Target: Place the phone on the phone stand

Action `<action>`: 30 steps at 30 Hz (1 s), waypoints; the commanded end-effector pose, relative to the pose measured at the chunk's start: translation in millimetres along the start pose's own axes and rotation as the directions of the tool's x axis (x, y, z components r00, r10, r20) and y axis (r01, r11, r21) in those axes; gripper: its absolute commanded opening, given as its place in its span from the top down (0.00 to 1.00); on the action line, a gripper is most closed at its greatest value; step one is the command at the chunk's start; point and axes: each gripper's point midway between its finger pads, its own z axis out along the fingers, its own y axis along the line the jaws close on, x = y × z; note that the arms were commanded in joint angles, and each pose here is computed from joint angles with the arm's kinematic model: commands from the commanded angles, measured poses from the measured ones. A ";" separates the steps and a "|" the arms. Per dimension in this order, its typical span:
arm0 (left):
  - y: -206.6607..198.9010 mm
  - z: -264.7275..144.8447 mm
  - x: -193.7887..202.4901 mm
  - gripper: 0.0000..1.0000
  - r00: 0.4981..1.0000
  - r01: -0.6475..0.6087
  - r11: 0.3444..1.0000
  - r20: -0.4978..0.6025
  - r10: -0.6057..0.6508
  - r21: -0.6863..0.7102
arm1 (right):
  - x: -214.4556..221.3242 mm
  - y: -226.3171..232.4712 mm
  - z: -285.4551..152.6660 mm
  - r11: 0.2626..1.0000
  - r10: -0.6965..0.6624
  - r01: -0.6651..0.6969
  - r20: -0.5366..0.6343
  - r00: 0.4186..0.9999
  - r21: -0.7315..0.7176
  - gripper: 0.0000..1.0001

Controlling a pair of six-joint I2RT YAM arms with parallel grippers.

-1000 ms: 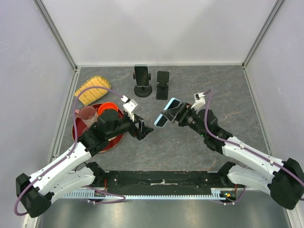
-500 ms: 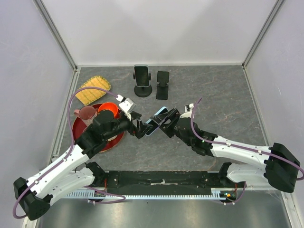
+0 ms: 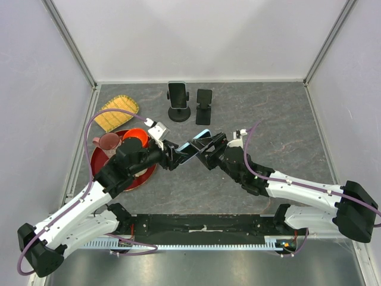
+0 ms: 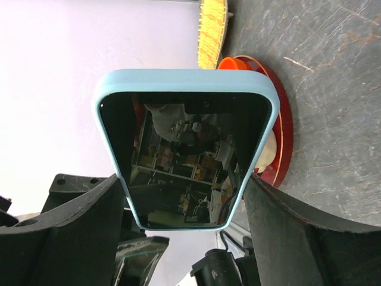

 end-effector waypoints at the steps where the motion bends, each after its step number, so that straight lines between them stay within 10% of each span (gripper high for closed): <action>1: -0.7 1.2 -14.8 0.37 0.999 -0.011 1.000 0.052 0.010 0.013 | -0.9 76.9 -13.5 0.972 0.121 -0.124 -0.027 0.992 -0.199 1.00; 9: 3.0 2.2 -15.4 0.54 0.999 -0.002 1.000 0.050 0.002 0.005 | 11.8 92.2 -16.4 0.961 0.132 -0.144 -0.065 0.989 -0.238 1.00; 13: 1.4 -0.5 -19.4 0.98 0.998 -0.019 1.000 0.061 0.018 0.014 | 19.3 91.7 -14.4 0.963 0.106 -0.125 -0.089 0.990 -0.240 0.96; 15: -0.7 -3.5 -21.5 0.98 0.997 -0.031 0.999 0.074 0.029 0.025 | 19.7 87.5 -15.4 0.969 0.034 -0.053 -0.082 0.996 -0.243 0.75; 18: -3.1 -7.8 -20.7 0.98 0.996 -0.040 0.999 0.085 0.037 0.033 | 14.2 85.9 -20.8 0.948 -0.201 0.177 -0.069 0.977 -0.264 0.10; 21: -13.2 -16.9 -24.0 0.98 0.992 -0.053 0.996 0.118 0.044 0.078 | 0.0 74.4 -20.3 0.880 -0.440 0.401 -0.117 0.890 -0.255 0.02; 25: -37.8 -25.1 -27.6 0.98 0.991 -0.057 0.977 0.131 0.031 0.205 | -5.7 41.5 -53.7 0.544 -0.836 0.731 -0.191 0.514 -0.413 0.02; 28: -59.2 -30.5 -26.9 0.98 0.993 -0.062 0.943 0.120 0.024 0.326 | -19.5 16.5 -77.4 0.390 -0.921 0.791 -0.191 0.340 -0.471 0.02; 30: -69.4 -35.6 -31.7 0.98 0.991 -0.078 0.923 0.132 0.030 0.377 | -31.6 20.4 -90.8 0.366 -0.929 0.784 -0.157 0.334 -0.501 0.02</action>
